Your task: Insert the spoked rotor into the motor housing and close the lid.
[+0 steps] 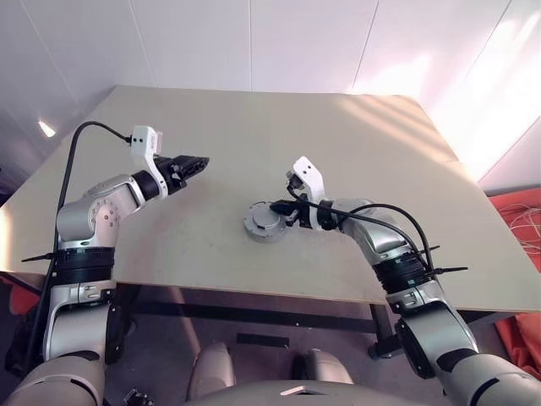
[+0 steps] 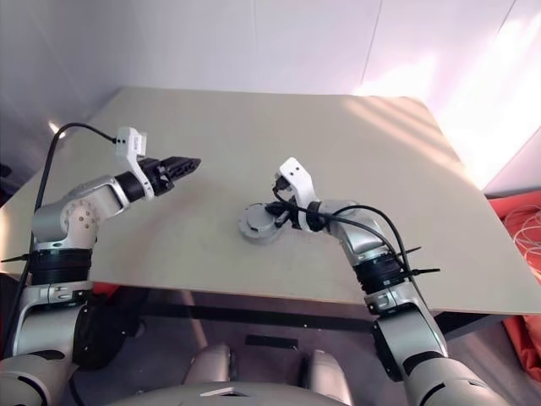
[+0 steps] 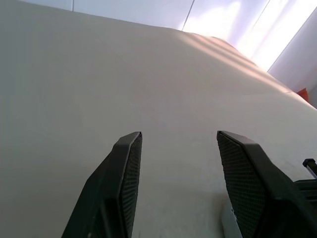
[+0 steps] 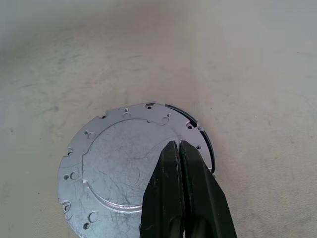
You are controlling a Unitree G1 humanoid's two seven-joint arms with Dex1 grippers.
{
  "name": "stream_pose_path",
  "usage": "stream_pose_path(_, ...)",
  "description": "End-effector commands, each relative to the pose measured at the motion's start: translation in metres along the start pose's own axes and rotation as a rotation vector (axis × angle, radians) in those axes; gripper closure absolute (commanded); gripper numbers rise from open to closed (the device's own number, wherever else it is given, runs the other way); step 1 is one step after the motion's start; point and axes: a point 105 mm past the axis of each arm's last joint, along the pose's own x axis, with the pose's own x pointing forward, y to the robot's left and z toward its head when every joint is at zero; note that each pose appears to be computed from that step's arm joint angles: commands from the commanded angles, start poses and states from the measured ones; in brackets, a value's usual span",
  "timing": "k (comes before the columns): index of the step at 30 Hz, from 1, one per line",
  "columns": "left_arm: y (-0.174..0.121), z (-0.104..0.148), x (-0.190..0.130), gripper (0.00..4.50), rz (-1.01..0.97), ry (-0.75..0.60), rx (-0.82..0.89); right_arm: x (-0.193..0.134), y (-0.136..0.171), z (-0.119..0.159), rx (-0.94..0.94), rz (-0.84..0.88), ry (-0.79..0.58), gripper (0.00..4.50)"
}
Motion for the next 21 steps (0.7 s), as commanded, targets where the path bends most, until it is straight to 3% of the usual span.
stream_pose_path(1,-0.024,-0.009,0.011,1.92,-0.120,0.003,-0.106,-0.012,0.006,0.027,0.010,0.035,-0.143,4.48)
stream_pose_path(4,-0.045,-0.034,0.018,1.92,-0.207,0.054,-0.251,-0.028,0.022,0.060,-0.027,0.124,-0.302,4.48)
stream_pose_path(9,-0.051,-0.053,0.019,1.92,-0.233,0.099,-0.349,-0.040,0.040,0.072,-0.031,0.228,-0.377,4.48)
stream_pose_path(21,-0.038,-0.053,0.012,1.92,-0.188,0.114,-0.326,-0.013,0.025,0.032,0.057,0.173,-0.283,4.48)
